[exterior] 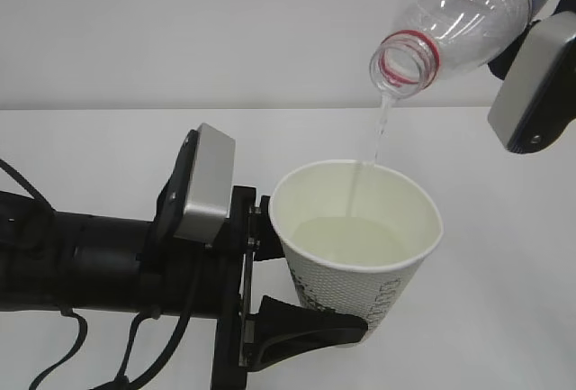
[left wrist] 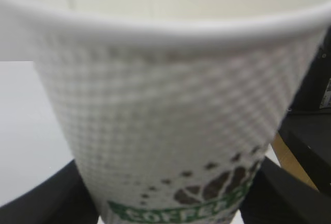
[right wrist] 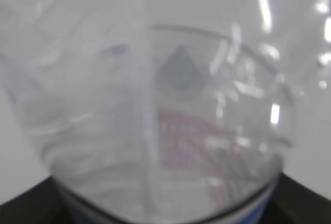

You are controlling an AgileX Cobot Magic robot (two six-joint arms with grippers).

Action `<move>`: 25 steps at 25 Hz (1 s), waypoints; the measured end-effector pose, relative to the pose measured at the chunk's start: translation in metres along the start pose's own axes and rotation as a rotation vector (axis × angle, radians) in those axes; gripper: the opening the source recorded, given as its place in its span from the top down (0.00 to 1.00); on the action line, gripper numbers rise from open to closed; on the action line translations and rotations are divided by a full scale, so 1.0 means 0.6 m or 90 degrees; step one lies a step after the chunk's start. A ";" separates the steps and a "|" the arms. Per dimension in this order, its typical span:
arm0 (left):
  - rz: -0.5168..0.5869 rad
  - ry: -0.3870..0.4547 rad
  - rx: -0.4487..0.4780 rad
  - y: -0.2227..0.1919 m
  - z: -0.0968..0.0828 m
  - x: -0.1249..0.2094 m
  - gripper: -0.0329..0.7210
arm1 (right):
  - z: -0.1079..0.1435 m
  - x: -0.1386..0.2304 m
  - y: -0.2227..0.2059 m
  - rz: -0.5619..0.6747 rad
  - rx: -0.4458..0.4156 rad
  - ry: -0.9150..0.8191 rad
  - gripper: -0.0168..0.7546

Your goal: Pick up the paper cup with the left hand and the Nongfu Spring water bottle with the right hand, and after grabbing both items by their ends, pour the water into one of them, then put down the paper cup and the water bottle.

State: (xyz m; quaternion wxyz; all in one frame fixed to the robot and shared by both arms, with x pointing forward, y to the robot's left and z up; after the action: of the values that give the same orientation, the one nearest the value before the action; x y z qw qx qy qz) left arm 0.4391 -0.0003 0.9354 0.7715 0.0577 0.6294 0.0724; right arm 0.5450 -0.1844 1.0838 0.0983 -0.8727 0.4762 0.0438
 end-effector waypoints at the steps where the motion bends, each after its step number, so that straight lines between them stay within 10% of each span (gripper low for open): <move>1: 0.000 0.000 0.000 0.000 0.000 0.000 0.26 | 0.000 0.000 0.000 0.000 0.000 0.001 0.35; 25: 0.001 -0.001 0.001 0.000 0.000 0.001 0.26 | 0.000 0.000 0.000 -0.001 0.001 0.016 0.35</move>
State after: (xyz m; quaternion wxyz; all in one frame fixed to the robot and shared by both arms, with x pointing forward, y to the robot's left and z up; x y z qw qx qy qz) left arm 0.4390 -0.0002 0.9350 0.7717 0.0587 0.6291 0.0728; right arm 0.5449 -0.1842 1.0841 0.0931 -0.8734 0.4769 0.0323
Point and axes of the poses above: a point on each arm's last joint axis where the gripper is mounted, y pointing back along that axis away from the gripper, z along the wrist's bending axis when the last joint is at zero, x = y × z, the point moved 7 cm from there along -y, pointing out along that axis toward the gripper, and after that the axes turned 11 degrees about -y, right-handed, at the moved point
